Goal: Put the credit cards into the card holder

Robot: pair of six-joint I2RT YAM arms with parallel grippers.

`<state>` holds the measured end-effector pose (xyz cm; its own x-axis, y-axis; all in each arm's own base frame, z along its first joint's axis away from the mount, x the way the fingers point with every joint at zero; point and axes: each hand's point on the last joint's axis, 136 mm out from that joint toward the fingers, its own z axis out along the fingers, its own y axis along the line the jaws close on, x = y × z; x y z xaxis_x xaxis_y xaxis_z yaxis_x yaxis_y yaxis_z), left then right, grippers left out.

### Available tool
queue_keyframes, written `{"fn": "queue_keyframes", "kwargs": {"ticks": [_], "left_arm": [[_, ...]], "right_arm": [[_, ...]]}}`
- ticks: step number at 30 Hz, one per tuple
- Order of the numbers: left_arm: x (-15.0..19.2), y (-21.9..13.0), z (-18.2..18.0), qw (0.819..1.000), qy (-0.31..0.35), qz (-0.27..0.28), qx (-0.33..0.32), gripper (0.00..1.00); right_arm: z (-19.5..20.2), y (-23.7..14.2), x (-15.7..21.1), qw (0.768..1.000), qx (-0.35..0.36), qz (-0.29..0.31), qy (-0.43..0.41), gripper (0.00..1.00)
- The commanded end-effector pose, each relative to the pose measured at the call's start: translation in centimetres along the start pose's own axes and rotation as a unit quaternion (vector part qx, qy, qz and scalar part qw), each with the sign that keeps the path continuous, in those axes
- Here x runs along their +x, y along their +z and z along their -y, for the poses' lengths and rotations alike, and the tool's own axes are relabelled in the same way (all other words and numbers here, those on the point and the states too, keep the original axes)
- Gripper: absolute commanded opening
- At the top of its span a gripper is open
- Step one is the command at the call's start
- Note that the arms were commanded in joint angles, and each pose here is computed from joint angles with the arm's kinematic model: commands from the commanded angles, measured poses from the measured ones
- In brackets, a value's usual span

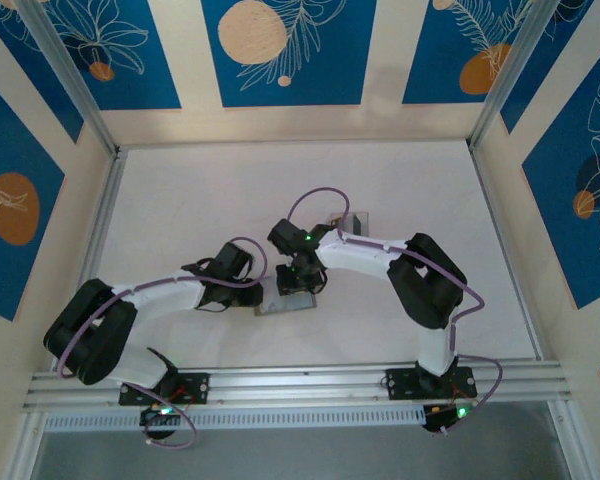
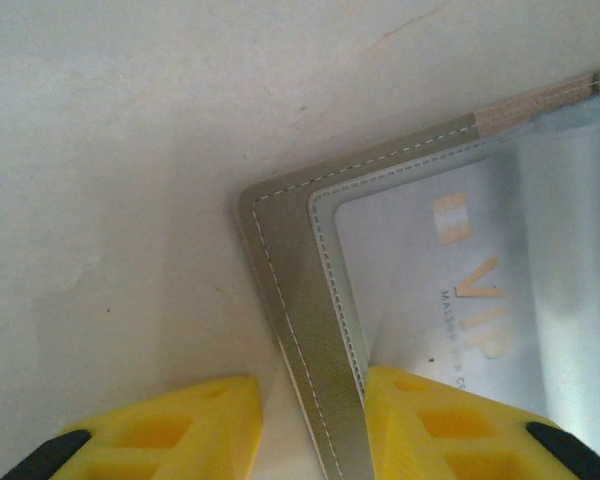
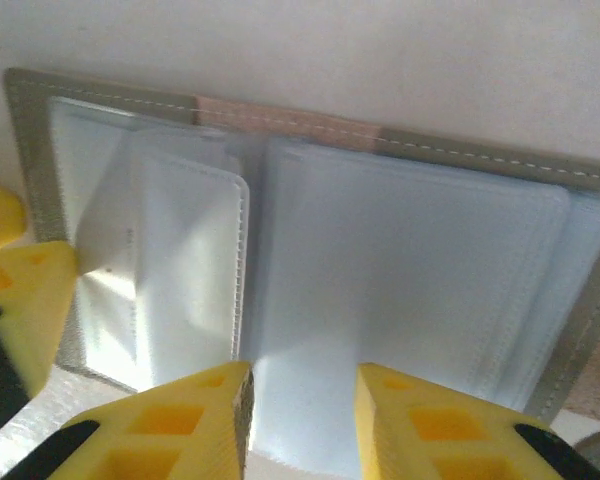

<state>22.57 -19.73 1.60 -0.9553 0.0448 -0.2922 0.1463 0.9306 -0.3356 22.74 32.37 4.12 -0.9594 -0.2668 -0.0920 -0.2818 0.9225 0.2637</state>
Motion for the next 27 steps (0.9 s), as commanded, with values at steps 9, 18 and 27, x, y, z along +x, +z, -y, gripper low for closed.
{"fn": "queue_keyframes", "kwargs": {"ticks": [9, 18, 27], "left_arm": [[0.2, -0.5, -0.4, 1.000, 0.006, 0.000, -0.016, 0.39], [0.1, -4.3, -2.3, 0.998, -0.019, 0.033, -0.058, 0.44], [-1.6, -6.1, 1.3, 0.998, 0.002, 0.059, 0.020, 0.40]], "right_arm": [[-4.6, -0.5, -1.1, 0.992, -0.122, -0.002, -0.022, 0.39], [-5.7, 1.2, -1.4, 0.985, -0.168, -0.025, -0.012, 0.39], [-4.4, -0.8, -2.4, 0.984, -0.177, 0.008, 0.004, 0.37]]}}
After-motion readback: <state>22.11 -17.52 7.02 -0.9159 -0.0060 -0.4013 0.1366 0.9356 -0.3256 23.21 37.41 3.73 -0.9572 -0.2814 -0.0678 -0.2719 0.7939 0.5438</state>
